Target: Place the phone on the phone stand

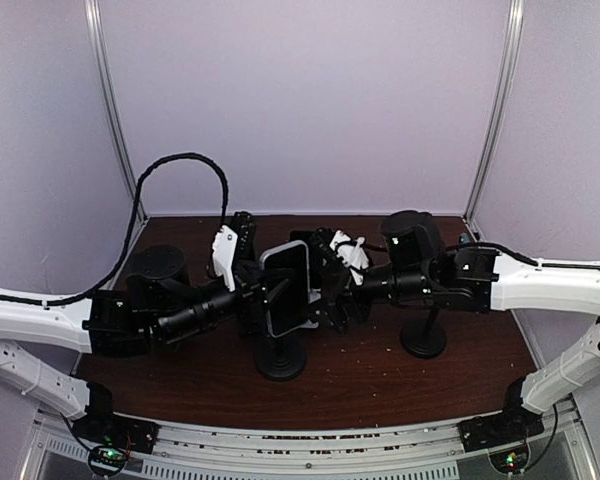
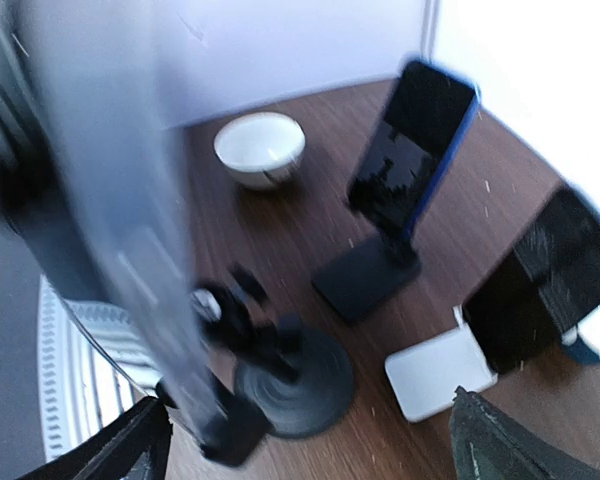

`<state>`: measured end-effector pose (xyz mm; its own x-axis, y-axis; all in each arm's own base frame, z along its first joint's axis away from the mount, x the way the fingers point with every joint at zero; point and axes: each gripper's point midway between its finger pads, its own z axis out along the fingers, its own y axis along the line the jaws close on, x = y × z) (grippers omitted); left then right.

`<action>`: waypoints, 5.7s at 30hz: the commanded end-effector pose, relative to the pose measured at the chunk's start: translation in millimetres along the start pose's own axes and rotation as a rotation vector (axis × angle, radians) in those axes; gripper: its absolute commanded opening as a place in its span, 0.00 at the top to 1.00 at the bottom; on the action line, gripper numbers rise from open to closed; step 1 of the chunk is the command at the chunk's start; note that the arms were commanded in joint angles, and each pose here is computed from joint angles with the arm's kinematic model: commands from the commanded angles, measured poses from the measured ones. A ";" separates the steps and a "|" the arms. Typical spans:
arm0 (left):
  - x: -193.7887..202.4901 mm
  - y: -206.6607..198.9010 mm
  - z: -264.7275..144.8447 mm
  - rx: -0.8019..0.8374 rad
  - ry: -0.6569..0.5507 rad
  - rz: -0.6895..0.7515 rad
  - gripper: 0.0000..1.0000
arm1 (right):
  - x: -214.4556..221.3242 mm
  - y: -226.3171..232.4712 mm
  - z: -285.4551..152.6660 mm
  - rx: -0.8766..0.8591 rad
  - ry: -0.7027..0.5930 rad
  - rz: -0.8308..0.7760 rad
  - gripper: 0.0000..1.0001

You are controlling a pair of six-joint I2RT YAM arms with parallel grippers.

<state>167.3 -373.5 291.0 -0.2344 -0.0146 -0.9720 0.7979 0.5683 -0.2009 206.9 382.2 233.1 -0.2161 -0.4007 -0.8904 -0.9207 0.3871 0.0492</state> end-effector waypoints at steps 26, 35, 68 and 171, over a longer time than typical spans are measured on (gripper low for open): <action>170.0 62.3 -37.1 -0.075 0.584 0.350 1.00 | -27.9 47.5 11.2 -0.470 0.029 -0.286 0.30; 168.0 53.9 -30.7 -0.022 0.544 0.349 1.00 | -50.0 50.0 19.5 -0.538 -0.028 -0.361 0.48; 102.9 43.7 -28.3 0.018 0.305 0.373 0.40 | -6.4 27.2 30.4 -0.551 0.161 -0.530 1.00; 72.7 22.9 -10.0 0.424 -0.041 0.393 1.00 | 124.3 -54.9 70.2 -0.211 0.547 -0.356 1.00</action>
<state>192.5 -333.7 186.2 0.0450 0.2017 -0.9784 0.9413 0.3193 0.1091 210.6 425.1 240.7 0.2197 -0.5379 -0.8139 -0.9742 -0.1653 -0.1537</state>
